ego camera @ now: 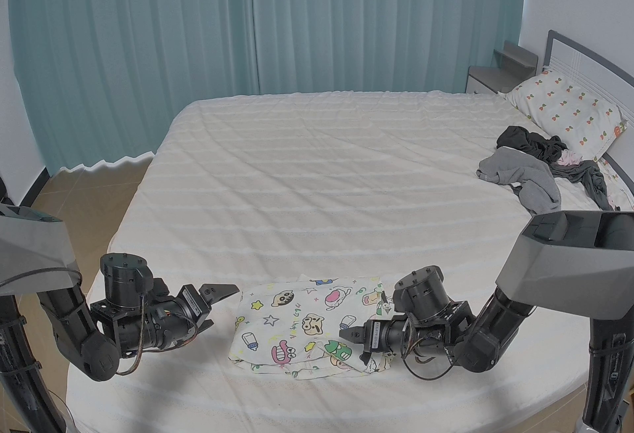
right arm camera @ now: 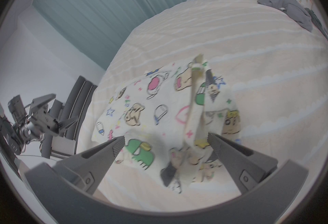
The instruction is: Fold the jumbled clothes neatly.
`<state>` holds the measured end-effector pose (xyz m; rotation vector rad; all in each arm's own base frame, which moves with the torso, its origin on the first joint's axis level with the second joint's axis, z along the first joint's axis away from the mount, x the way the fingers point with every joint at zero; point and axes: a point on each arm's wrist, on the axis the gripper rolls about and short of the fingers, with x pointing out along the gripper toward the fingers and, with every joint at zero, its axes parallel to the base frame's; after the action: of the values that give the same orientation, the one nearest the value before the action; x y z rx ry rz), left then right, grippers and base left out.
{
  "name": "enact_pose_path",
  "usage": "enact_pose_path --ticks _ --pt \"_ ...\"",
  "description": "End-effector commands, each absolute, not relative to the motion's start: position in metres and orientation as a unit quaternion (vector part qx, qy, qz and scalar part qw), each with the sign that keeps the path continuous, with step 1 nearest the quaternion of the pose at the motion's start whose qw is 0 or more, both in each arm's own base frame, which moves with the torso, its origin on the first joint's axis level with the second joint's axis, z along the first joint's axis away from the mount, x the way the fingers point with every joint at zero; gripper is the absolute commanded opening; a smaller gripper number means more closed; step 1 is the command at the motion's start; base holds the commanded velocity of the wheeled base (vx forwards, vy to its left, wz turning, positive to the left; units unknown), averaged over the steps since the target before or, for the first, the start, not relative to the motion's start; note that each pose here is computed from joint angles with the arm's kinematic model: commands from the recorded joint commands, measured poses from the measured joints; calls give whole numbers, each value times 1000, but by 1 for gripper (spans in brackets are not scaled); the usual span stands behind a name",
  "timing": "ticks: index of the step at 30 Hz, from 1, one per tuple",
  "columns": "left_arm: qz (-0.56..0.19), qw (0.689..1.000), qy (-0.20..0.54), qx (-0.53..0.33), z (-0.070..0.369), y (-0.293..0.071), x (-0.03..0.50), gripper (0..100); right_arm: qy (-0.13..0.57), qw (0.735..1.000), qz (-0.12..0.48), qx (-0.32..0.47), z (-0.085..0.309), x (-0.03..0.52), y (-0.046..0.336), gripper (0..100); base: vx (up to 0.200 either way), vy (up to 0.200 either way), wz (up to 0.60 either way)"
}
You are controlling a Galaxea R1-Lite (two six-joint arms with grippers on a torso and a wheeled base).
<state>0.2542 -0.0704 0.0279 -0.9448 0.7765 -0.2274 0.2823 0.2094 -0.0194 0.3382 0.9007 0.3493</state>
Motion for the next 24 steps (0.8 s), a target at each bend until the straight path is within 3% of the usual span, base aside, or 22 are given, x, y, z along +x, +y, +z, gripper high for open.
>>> enact_pose_path --ticks 1,12,24 --pt "-106 813 363 -443 28 -70 254 100 429 877 131 173 -20 293 186 100 0 0 0" --pt "-106 813 363 -443 28 -70 254 100 415 873 193 171 14 261 209 100 0 0 0" --pt "-107 813 364 -442 28 -71 254 100 457 857 197 134 -21 261 229 100 0 0 0"
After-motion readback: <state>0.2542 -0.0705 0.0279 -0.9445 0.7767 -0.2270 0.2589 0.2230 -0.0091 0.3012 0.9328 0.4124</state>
